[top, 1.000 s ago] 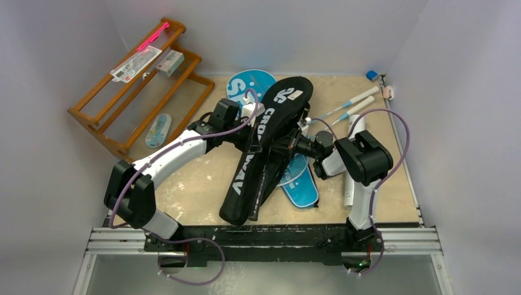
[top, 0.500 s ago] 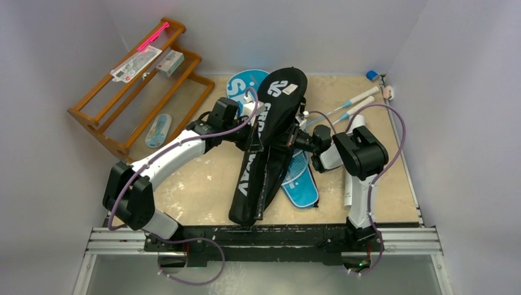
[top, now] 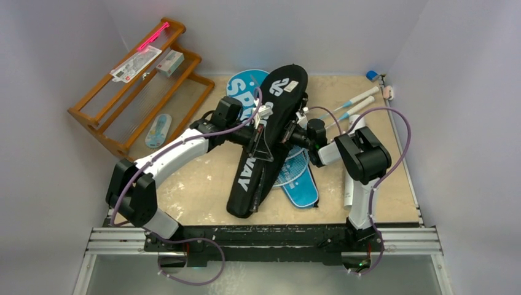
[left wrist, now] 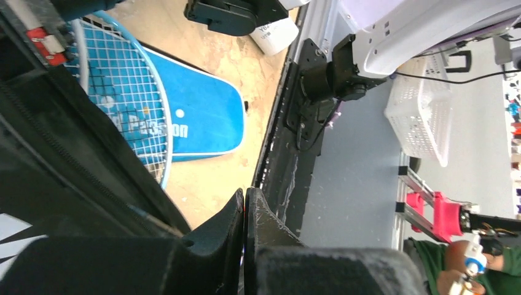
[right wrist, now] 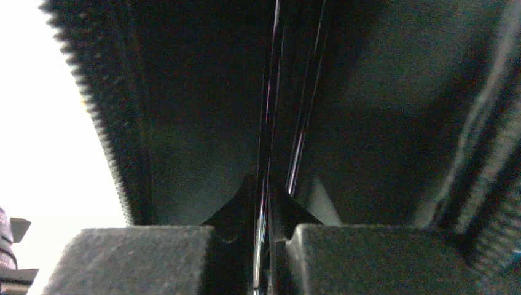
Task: Pack up the badminton gear
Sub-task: Place the racket in the racket bag.
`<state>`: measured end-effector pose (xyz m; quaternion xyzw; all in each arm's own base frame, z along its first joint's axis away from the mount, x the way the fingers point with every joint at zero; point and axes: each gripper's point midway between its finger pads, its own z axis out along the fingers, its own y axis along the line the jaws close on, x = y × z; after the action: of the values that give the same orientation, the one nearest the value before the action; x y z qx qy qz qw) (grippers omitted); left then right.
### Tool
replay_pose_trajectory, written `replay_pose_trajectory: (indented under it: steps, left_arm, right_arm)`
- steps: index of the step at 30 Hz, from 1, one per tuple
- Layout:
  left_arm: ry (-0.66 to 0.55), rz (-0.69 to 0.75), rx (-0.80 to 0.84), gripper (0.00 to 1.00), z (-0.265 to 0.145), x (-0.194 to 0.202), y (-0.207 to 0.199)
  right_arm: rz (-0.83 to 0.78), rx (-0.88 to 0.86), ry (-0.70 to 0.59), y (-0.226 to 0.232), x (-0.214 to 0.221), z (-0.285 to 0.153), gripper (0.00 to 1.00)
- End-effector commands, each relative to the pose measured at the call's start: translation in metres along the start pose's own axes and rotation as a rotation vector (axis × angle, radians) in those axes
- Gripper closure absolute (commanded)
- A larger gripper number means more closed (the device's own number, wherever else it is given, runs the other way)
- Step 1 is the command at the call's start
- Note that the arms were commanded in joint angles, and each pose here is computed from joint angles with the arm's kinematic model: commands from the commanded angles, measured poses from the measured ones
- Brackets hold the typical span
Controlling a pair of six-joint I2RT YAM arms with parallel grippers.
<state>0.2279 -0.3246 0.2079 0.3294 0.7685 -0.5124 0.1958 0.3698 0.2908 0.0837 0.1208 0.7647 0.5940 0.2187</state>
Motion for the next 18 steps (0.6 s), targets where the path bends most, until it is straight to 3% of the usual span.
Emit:
replay_pose_trajectory:
  steps: [1, 3, 6, 12, 18]
  left_arm:
    - [0.003, 0.008, 0.113, 1.0, 0.001, -0.01, -0.018]
    - [-0.007, 0.01, -0.004, 1.0, 0.001, -0.011, 0.001]
    - [-0.047, 0.033, -0.188, 0.91, -0.008, -0.016, 0.025]
    - [-0.121, 0.102, -0.561, 0.66, -0.038, -0.024, 0.068]
    - [-0.025, 0.151, -0.68, 0.49, -0.028, -0.006, 0.082]
  right_arm:
    - [-0.166, -0.038, -0.094, 0.025, -0.025, 0.015, 0.9]
    - [-0.16, -0.008, -0.096, 0.019, -0.026, 0.015, 0.76]
    - [-0.155, 0.042, -0.094, 0.011, -0.023, 0.011, 0.7]
    - [-0.132, 0.155, -0.094, 0.001, -0.015, -0.006, 0.66]
    - [-0.106, 0.172, -0.066, -0.003, -0.006, -0.01, 0.76]
